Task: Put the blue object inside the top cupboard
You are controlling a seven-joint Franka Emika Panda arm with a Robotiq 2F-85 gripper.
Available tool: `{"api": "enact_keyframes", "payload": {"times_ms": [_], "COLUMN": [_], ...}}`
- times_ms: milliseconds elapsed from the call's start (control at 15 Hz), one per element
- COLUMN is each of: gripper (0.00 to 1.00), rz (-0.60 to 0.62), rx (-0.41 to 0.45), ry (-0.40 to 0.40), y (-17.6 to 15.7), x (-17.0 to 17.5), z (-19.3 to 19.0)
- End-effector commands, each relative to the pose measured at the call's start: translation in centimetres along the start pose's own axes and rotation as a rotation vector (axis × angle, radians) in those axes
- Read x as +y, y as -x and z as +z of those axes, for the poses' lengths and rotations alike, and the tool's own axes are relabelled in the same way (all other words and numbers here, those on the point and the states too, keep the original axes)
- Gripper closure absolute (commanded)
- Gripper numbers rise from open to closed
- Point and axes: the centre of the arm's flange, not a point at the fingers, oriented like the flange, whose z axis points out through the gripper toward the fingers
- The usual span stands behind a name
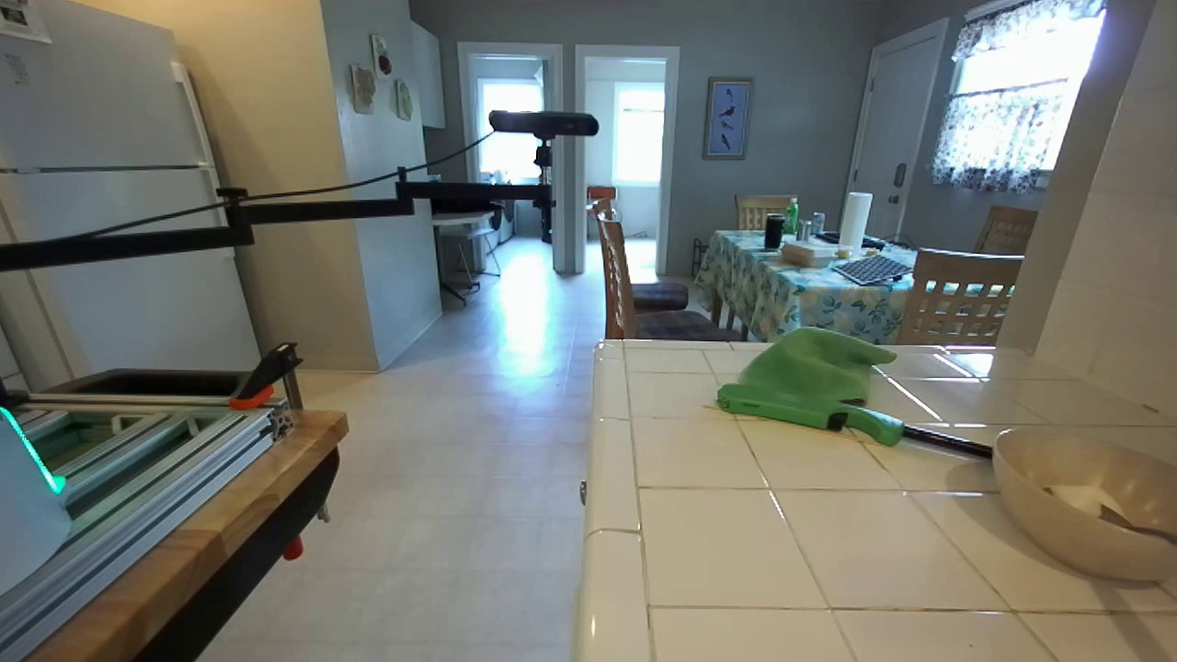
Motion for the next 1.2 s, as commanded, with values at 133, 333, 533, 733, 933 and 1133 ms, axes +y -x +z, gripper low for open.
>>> {"api": "enact_keyframes", "payload": {"times_ms": [133, 333, 533, 733, 933, 1133], "gripper": [0.63, 0.41, 0.19, 0.00, 0.00, 0.00], "rz": [-0.002, -0.004, -0.009, -0.023, -0.059, -0.093], "rx": [0.017, 0.027, 0.040, 0.028, 0.002, -0.034], "ry": [0.027, 0.020, -0.002, -0.001, 0.049, 0.102], "y": [-0.5, -0.6, -0.5, 0.4, 1.6, 2.4], "x": [-1.4, -1.6, -2.0, -1.8, 0.0, 2.2], "z": [-0.3, -1.4, -3.5, -6.8, -10.5, -14.7]}}
